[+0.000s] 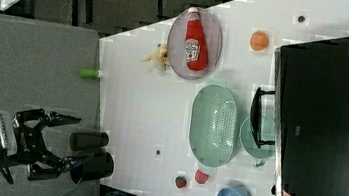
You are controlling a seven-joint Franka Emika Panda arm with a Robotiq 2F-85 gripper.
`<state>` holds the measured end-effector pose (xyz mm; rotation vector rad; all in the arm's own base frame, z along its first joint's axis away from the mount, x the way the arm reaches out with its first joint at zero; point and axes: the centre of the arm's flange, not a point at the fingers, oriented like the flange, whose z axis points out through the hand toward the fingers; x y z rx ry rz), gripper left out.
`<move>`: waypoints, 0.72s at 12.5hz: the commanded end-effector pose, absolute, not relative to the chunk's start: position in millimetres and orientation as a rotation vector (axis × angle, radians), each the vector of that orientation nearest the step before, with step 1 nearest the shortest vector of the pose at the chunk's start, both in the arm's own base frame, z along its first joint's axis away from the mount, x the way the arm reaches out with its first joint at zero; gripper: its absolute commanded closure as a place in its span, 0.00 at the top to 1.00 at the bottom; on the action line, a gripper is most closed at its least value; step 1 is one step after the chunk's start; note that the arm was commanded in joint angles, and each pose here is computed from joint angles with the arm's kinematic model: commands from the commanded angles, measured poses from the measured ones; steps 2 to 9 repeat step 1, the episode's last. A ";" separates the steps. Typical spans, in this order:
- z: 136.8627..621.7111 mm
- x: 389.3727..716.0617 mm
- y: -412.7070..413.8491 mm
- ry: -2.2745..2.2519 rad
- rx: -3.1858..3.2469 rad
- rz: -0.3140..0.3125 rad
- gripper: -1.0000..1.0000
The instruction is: Drag strainer left to right.
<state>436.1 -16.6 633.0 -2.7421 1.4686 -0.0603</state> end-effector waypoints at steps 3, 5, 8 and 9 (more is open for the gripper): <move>597.4 445.8 -11.7 1.407 -2.837 0.078 1.00; 597.4 445.8 -11.7 1.407 -2.837 0.078 1.00; 597.4 445.8 -11.7 1.407 -2.837 0.078 1.00; 597.4 445.8 -11.7 1.407 -2.837 0.078 1.00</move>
